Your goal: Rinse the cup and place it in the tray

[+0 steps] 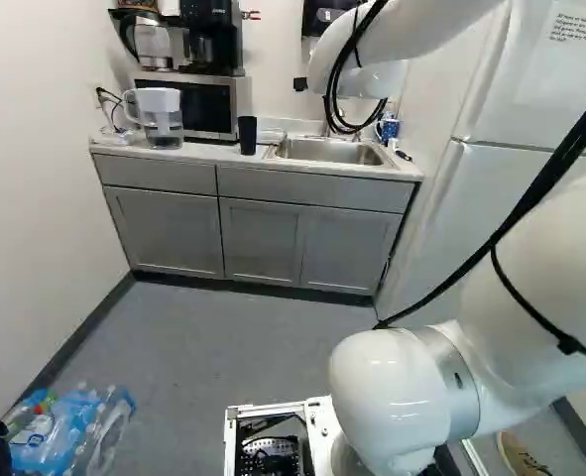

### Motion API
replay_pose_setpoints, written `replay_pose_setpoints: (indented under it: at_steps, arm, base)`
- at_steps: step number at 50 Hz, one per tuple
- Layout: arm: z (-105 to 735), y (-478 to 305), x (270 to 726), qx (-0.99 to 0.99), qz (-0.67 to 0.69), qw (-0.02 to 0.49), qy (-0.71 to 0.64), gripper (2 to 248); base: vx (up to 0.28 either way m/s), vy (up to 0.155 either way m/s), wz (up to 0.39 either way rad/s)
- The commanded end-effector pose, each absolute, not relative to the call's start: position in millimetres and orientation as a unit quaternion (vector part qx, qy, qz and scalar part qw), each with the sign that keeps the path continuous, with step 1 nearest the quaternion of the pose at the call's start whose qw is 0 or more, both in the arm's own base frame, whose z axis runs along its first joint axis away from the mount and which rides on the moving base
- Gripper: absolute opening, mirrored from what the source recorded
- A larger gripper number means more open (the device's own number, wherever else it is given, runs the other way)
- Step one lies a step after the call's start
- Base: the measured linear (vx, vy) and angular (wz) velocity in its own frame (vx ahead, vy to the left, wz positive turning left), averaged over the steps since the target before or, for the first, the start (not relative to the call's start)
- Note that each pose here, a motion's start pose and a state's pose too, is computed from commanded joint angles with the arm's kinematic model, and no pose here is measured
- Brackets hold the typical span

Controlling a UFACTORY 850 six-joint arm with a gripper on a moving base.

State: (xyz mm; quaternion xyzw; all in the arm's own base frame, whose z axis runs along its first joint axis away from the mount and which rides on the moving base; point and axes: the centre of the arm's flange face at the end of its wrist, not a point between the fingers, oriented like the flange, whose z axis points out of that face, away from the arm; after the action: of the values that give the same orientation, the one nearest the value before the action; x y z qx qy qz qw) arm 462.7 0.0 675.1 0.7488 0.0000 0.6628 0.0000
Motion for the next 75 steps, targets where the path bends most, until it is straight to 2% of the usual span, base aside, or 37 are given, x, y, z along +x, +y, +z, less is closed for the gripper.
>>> replay_pose_setpoints:
  at_steps: [61,75]
  arm:
    - [675.1,0.0,462.7,0.749,0.663,0.0,0.0,247]
    - [675.1,0.0,462.7,0.749,0.663,0.0,0.0,247]
  base:
    - [0.077,-0.034,-0.004]
    - [0.124,-0.042,0.157]
